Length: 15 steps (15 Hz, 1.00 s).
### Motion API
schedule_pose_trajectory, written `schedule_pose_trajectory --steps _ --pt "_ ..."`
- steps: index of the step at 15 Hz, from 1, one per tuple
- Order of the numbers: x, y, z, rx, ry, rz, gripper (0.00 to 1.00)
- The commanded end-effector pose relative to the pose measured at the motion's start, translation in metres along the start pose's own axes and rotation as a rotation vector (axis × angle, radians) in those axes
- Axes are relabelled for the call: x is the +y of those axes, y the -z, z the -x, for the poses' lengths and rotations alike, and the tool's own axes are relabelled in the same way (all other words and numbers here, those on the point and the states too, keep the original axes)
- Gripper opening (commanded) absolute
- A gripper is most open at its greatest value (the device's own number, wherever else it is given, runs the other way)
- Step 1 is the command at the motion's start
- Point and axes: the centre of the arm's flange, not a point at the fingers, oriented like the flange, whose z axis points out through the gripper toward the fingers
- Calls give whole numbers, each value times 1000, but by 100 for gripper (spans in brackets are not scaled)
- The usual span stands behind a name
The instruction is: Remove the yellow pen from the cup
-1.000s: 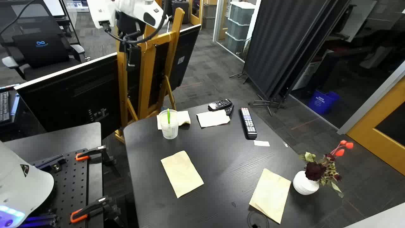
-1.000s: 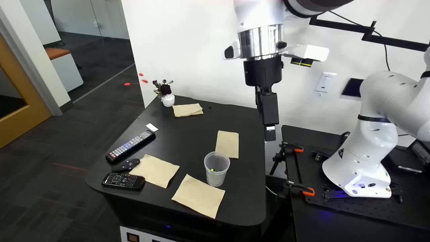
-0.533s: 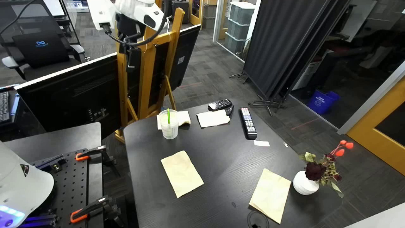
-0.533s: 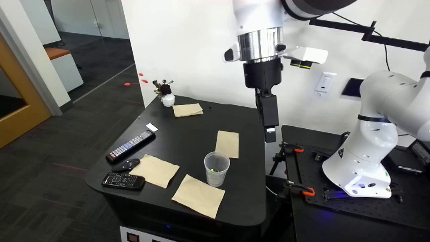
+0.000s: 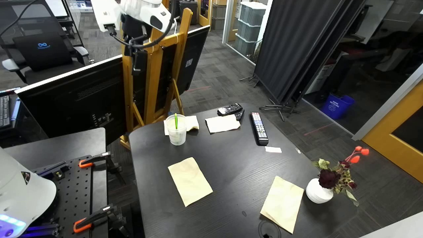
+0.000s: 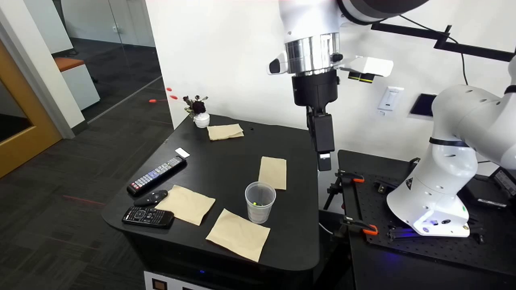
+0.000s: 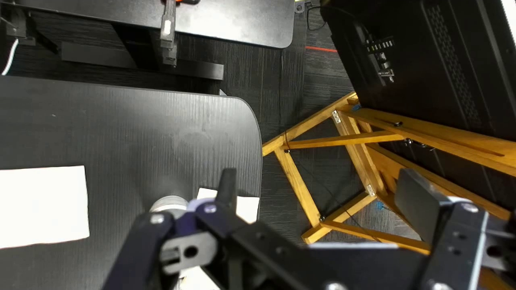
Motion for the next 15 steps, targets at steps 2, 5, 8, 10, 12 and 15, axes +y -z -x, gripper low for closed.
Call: schedule_pose_trajectory --steps 2,5,8,10,12,15 --pt "20 0 -7 29 113 19 100" --pt "22 -2 -9 18 112 19 100" --pt "0 0 0 -1 0 0 100" --pt "1 0 -1 5 19 0 100" --pt "4 1 -2 12 40 -2 100" --pt "5 2 -2 13 47 -2 100"
